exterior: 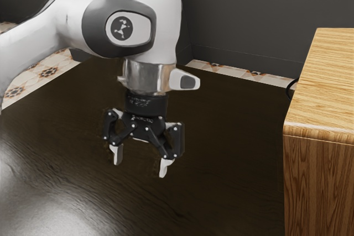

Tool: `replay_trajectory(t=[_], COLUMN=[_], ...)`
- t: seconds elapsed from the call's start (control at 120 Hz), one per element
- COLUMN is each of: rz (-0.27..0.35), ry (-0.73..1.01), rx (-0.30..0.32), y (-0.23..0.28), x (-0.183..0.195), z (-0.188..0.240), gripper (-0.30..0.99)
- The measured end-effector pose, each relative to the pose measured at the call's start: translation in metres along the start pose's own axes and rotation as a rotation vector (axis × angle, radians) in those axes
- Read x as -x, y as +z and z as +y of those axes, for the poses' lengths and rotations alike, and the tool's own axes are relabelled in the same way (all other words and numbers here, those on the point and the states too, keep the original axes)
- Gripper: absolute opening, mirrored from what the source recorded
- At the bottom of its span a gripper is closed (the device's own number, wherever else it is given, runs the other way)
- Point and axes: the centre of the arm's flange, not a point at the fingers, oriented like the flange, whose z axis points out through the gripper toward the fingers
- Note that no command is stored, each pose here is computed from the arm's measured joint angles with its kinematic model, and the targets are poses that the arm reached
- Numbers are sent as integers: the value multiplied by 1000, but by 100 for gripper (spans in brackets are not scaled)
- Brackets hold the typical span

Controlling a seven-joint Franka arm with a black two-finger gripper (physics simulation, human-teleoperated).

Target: Pull the drawer handle with one arm to open the drawer

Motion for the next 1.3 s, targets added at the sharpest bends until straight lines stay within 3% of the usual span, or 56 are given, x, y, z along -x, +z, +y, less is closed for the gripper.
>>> replay_trajectory(t=[0.075,0.15,0.367,0.6,0.7,0.783,0.917,0.992,1.058,1.158,1.3], rz=[89,149,292,407,420,442,483,492,521,575,615], ry=[-79,-183,-508,-720,-733,-646,-404,-254,-153,-136,-93], rx=[55,127,288,440,446,422,357,342,349,374,411], y=[-6,-19,-71,-93,-86,-81,-74,-53,-36,-38,-44], x=[3,0,-9,-58,-78,-86,-83,-46,-16,-26,-27], z=[26,25,-35,-82,-94,-90,-32,-8,-7,-34,-36], gripper=[69,69,69,69,69,69,69,69,69,69,69])
